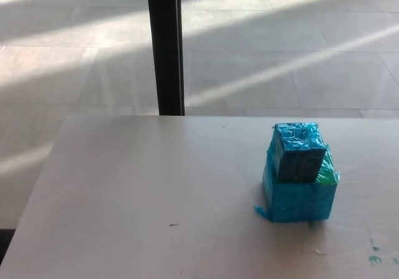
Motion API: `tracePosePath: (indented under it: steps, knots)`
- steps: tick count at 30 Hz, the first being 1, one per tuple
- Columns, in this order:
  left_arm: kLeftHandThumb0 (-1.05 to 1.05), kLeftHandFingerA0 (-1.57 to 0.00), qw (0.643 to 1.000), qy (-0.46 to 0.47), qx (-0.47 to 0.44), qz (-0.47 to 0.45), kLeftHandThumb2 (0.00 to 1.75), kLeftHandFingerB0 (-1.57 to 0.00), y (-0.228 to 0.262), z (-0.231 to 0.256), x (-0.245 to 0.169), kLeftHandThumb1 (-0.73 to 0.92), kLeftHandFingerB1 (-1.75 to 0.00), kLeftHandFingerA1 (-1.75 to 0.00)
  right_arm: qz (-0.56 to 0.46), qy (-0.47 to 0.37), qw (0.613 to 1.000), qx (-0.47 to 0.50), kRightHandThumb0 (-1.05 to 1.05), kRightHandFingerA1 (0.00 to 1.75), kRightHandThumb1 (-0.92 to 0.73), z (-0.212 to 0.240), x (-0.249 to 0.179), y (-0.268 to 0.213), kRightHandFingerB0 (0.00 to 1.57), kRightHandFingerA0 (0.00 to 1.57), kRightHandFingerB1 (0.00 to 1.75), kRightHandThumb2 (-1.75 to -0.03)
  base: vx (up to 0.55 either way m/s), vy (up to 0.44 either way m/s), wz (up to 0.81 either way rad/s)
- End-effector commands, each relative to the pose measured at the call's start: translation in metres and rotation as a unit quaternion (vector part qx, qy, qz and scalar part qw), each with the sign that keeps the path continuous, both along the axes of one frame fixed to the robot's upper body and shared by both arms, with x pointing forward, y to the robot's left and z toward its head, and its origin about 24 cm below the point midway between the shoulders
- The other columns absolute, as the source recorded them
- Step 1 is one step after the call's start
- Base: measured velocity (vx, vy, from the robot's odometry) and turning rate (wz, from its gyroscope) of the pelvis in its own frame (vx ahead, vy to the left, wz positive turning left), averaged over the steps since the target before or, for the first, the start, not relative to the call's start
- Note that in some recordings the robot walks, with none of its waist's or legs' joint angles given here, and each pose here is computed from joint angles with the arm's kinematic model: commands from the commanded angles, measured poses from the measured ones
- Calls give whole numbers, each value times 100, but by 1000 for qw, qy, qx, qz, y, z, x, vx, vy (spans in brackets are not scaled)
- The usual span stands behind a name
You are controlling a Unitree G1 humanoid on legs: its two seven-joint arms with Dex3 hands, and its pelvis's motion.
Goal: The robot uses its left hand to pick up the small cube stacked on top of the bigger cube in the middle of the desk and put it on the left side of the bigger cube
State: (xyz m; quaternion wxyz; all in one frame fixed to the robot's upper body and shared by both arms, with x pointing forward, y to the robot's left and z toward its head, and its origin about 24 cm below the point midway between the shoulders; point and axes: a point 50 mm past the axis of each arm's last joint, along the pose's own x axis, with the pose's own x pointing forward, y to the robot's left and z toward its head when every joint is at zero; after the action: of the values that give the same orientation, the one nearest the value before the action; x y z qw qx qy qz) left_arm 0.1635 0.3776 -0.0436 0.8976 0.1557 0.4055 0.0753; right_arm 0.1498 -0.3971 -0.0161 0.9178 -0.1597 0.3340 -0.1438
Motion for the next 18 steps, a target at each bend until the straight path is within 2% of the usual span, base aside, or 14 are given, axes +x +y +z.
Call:
tracePosePath:
  steps: [1,3,4,5,7,8,9,10,11,12,15,16,17,18]
  knots:
    - [-90,-27,997,-48,-43,41,67,-17,15,16,1,91,-33,-58,-1,4,1000,25,-45,52,-68,4,-7,-6,35,45,32,-60,0,0,0]
    - [-86,-31,991,-117,-32,63,68,-18,27,45,20,91,-31,-49,3,6,1000,31,-45,54,-69,2,-10,-6,35,45,32,-60,0,0,0]
    - [-90,-26,991,-123,-9,52,68,-20,29,54,29,90,-33,-53,3,7,1000,30,-45,54,-68,2,-10,-5,35,46,33,-60,0,0,0]
    - [-88,-29,991,-134,12,26,111,-10,31,65,38,73,-45,-60,6,7,1000,29,-46,54,-68,2,-10,-5,35,46,33,-60,0,0,0]
    - [-88,-29,991,-134,14,24,111,-10,31,66,38,73,-45,-60,7,7,1000,29,-46,54,-68,3,-10,-5,35,46,33,-60,0,0,0]
    - [-91,-22,989,-147,31,4,70,-17,30,81,51,92,-36,-60,8,8,1000,26,-47,53,-69,3,-10,-5,37,47,33,-61,0,0,0]
    - [-94,-48,986,-162,47,-7,67,-17,30,96,64,91,-34,-67,12,9,1000,23,-48,53,-67,4,-10,-5,35,45,33,-61,0,0,0]
    - [-94,-33,981,-174,84,-28,112,-11,28,111,75,75,-46,-67,12,9,1000,23,-47,50,-67,3,-11,-6,36,45,33,-60,0,0,0]
    - [-95,-10,974,-187,120,-50,112,-2,24,137,93,72,-40,-55,11,8,1000,27,-47,51,-67,3,-11,-6,36,44,33,-60,0,0,0]
    - [-86,-5,970,-202,124,-58,114,-2,19,158,105,69,-33,-54,11,10,999,29,-48,52,-66,3,-11,-7,36,45,33,-60,0,0,0]
    - [-84,-7,965,-213,141,-57,111,-1,17,178,119,70,-38,-52,13,11,999,33,-48,53,-67,2,-12,-6,35,44,33,-60,0,0,0]
    - [-85,-76,936,-266,213,-90,68,-33,7,208,133,90,-41,-130,14,13,999,36,-47,57,-69,2,-12,-5,36,47,33,-61,0,0,0]
    - [-90,-29,928,-277,223,-114,113,-5,-2,232,144,75,-35,-66,23,16,999,37,-47,53,-70,3,-14,-4,33,44,33,-60,0,0,0]
    - [-89,-20,923,-288,224,-122,110,-7,-9,249,153,71,-37,-56,31,19,999,36,-48,53,-69,3,-15,-3,34,45,34,-61,0,0,0]
